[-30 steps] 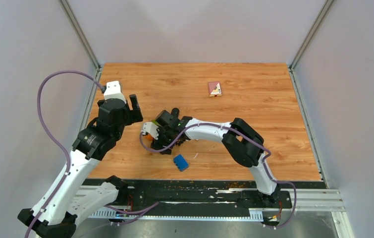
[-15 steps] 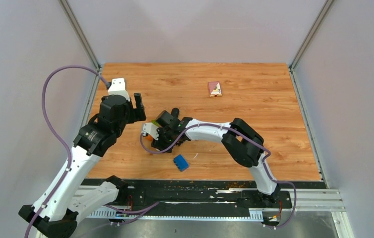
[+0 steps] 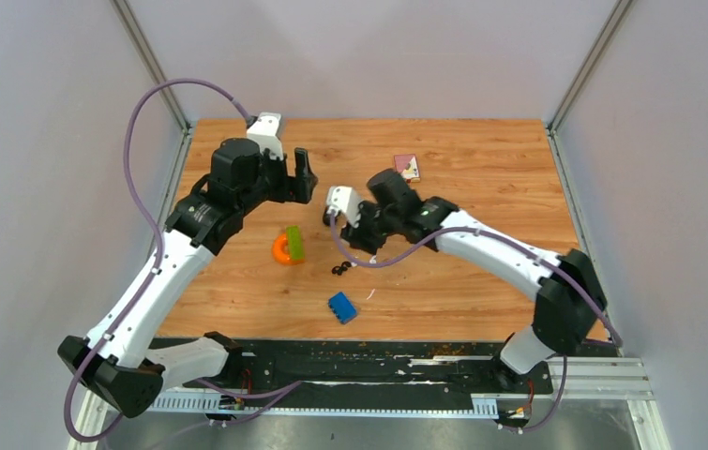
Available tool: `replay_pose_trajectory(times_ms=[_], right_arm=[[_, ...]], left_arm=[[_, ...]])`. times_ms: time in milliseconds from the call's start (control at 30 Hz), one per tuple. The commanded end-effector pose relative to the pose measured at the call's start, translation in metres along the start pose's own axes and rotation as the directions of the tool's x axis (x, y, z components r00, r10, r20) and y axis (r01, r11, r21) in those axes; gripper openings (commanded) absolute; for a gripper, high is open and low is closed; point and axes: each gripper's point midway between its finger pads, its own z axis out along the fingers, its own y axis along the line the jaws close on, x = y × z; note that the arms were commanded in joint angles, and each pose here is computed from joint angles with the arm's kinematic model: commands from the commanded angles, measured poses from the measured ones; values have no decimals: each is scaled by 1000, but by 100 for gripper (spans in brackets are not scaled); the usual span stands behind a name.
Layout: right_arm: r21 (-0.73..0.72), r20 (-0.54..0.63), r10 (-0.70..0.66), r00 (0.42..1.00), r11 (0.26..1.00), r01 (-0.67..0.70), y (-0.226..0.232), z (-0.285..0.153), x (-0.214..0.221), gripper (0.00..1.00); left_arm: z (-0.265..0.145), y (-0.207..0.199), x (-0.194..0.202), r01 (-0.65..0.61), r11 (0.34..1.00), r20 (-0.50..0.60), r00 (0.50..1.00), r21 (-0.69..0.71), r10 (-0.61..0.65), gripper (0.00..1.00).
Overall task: Insert the wireless bluetooth earbuds into the charging case
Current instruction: Pick up the charging case at the center of the board.
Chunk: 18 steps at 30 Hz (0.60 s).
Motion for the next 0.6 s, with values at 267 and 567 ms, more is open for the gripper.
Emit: replay_pose_trajectory(times_ms=[267,567], right_arm=[[187,-5,-81,997,979,80,-54,-92,17,22],[61,68,-78,995,995,74,-30,-93,1,22]], left_arm=[[3,-118,89,75,676,-75,997,734,-29,91],[1,-121,131,59,611,-8,996,790,-86,89]])
